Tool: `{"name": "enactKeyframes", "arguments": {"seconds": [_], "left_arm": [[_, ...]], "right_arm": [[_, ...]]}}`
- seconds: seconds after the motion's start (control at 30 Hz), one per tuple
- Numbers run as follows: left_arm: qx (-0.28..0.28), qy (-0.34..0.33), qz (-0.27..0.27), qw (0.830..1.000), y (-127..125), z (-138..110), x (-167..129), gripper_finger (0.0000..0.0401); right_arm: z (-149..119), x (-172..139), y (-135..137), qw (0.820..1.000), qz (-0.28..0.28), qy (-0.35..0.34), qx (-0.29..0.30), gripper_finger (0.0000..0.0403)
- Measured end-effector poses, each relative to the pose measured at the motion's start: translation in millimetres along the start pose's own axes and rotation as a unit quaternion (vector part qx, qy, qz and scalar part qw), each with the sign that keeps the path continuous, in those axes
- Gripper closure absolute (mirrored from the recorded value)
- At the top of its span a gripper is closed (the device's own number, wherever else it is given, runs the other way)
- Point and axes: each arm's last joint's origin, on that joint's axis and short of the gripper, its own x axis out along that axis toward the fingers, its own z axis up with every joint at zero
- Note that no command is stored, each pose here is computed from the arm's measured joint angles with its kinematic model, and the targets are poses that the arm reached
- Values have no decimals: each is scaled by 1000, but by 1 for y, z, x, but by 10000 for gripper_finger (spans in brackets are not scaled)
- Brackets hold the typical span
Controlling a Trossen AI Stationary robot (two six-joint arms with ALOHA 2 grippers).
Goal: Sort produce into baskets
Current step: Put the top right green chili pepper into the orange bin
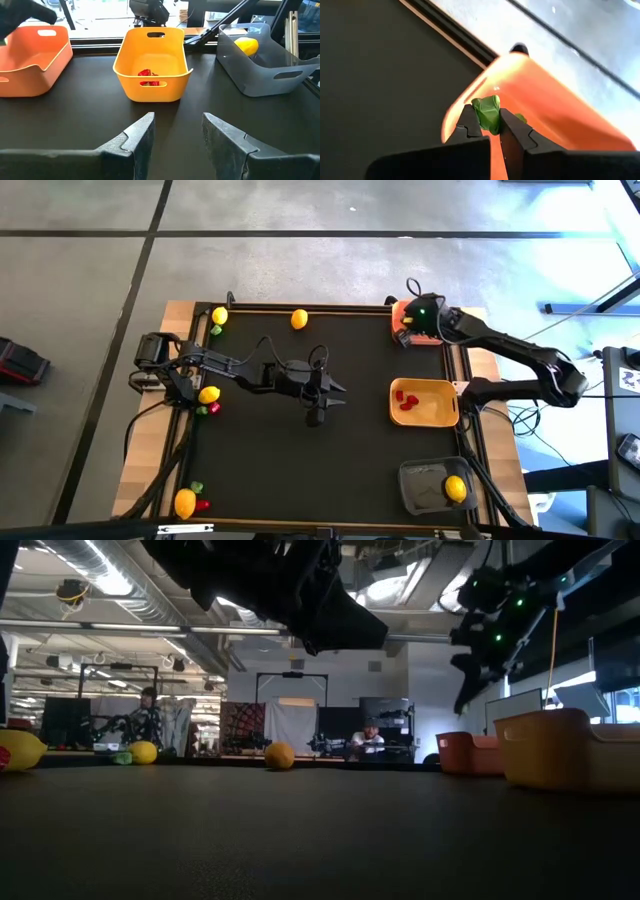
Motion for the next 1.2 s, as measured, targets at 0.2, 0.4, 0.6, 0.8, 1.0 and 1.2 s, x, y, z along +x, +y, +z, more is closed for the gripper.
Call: {"name": "enactKeyframes", "arguments": {"seconds": [0.2, 0.4, 0.6, 0.8, 1.0, 1.2], "left_arm": [[0, 0, 0, 1000, 0, 0, 0, 242], [0, 0, 0, 1000, 0, 0, 0, 242], [0, 0, 0, 1000, 0, 0, 0, 242], [0, 2, 0, 1000, 0, 0, 0, 242], [0, 11, 0, 1000, 0, -2, 0, 242], [1, 11, 0, 1000, 0, -2, 0, 242]], "right_arm": [[-5, 21, -6, 999, -9, 44, 19, 388], [-10, 38, -8, 996, 1, 79, 34, 388], [-14, 50, -11, 994, -5, 106, 39, 388], [-19, 61, -14, 990, 13, 130, 47, 388], [-23, 67, -16, 988, 12, 148, 51, 388], [-27, 74, -15, 985, 9, 166, 48, 388]]}}
